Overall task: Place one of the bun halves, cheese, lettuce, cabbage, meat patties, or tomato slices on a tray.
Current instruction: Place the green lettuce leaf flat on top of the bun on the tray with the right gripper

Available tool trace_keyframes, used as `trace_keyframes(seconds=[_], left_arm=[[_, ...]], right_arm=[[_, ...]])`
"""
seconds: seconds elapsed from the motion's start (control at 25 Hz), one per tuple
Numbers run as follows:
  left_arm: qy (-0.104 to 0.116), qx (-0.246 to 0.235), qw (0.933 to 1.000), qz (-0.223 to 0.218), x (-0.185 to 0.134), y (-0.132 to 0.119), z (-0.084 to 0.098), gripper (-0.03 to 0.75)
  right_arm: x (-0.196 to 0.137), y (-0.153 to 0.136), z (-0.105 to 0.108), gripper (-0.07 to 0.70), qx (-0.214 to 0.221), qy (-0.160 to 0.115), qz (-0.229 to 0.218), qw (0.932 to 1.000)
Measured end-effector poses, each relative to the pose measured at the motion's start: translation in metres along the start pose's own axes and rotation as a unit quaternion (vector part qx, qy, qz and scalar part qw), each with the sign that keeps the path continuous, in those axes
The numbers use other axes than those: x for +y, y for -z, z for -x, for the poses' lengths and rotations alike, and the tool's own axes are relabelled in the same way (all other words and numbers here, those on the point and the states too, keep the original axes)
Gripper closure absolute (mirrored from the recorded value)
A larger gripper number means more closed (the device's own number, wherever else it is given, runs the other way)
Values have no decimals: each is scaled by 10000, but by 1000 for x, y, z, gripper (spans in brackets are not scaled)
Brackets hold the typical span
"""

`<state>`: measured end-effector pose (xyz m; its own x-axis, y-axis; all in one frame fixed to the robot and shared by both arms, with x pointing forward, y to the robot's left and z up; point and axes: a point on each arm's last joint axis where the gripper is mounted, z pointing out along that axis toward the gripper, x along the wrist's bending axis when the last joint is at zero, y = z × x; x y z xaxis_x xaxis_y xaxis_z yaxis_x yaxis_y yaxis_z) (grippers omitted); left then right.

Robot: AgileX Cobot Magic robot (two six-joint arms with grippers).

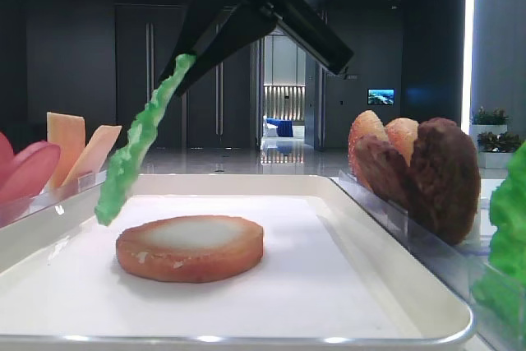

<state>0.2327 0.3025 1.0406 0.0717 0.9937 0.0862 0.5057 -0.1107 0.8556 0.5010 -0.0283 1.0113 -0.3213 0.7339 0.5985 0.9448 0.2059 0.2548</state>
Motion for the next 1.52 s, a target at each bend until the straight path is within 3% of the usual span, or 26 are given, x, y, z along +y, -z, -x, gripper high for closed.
trace_keyframes(seconds=[1.52], left_arm=[[0, 0, 10000, 0, 0, 0, 0, 715]], right_arm=[[1, -8, 5, 608, -66, -41, -23, 10000]])
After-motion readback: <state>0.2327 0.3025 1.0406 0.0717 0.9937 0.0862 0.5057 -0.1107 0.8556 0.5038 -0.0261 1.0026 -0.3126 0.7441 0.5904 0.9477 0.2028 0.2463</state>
